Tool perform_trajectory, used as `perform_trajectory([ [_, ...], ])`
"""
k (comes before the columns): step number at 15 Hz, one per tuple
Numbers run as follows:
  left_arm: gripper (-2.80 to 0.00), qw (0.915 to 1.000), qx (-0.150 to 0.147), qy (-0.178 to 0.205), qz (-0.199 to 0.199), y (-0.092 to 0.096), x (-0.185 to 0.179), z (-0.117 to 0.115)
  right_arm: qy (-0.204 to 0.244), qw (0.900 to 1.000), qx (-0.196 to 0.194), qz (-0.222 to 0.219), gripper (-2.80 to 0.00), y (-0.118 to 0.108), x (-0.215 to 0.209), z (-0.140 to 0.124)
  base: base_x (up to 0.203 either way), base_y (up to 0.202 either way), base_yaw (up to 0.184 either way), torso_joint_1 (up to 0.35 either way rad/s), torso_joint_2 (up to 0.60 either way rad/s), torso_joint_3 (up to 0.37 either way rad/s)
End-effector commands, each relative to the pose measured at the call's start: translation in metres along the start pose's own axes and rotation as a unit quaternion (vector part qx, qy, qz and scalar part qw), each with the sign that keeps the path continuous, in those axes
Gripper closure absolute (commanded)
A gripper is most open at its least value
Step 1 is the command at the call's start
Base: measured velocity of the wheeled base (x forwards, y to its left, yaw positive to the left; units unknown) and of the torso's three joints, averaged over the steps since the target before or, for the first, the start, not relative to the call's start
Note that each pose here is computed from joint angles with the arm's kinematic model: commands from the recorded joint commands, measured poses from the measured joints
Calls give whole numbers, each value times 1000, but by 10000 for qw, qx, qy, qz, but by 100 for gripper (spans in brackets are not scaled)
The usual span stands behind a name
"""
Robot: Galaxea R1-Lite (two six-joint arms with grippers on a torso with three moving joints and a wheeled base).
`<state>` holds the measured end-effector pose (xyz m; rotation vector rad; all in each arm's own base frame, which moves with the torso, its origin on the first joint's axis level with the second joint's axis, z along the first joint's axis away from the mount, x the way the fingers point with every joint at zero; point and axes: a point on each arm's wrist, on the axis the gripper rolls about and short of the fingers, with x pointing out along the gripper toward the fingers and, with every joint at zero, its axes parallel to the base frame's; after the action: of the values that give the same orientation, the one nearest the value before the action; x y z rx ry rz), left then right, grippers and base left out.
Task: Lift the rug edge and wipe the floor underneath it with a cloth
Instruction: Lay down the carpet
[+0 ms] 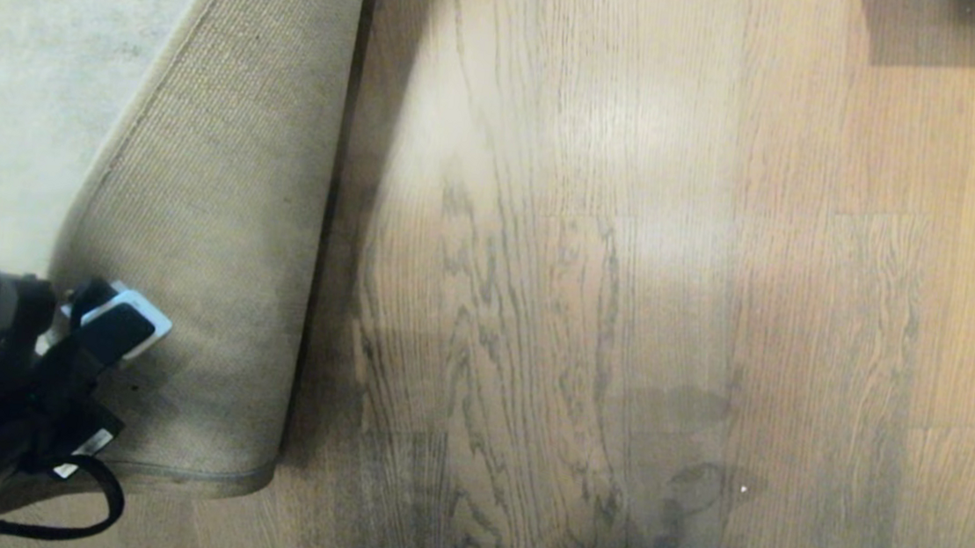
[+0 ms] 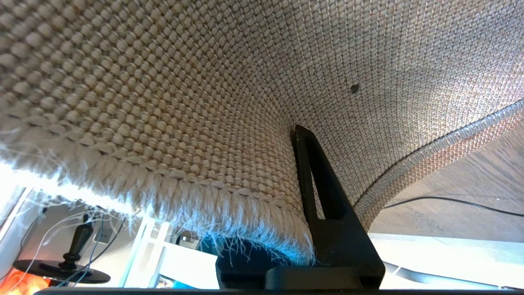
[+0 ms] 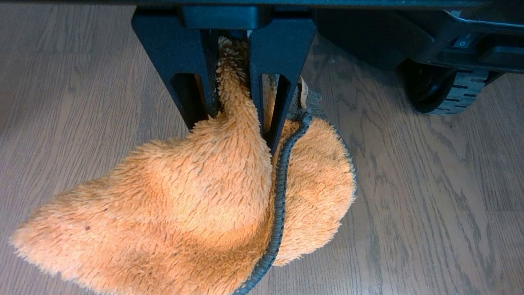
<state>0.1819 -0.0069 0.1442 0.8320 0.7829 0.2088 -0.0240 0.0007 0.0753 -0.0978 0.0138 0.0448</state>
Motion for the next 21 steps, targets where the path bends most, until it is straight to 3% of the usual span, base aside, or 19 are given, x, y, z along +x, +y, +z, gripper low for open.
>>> perform_trajectory([
  [1,0,10000,19,13,10,0,0,0,35,10000,18,6,0,0,1,-1,0,0,0,0,0,0],
  [3,0,10000,31,29,-2,-1,0,-2,27,10000,-26,13,0,0,1,-1,0,0,0,0,0,0],
  [5,0,10000,42,43,-12,-2,0,-2,13,9993,-367,120,0,1,1,-1,0,0,0,0,0,0],
  [9,0,10000,40,-13,-13,-4,0,-2,-1,9999,-100,110,0,1,1,0,0,0,0,0,0,0],
  [21,0,10000,-9,-80,47,-4,-2,-4,-23,9999,-116,108,0,0,1,0,0,0,0,0,0,0],
])
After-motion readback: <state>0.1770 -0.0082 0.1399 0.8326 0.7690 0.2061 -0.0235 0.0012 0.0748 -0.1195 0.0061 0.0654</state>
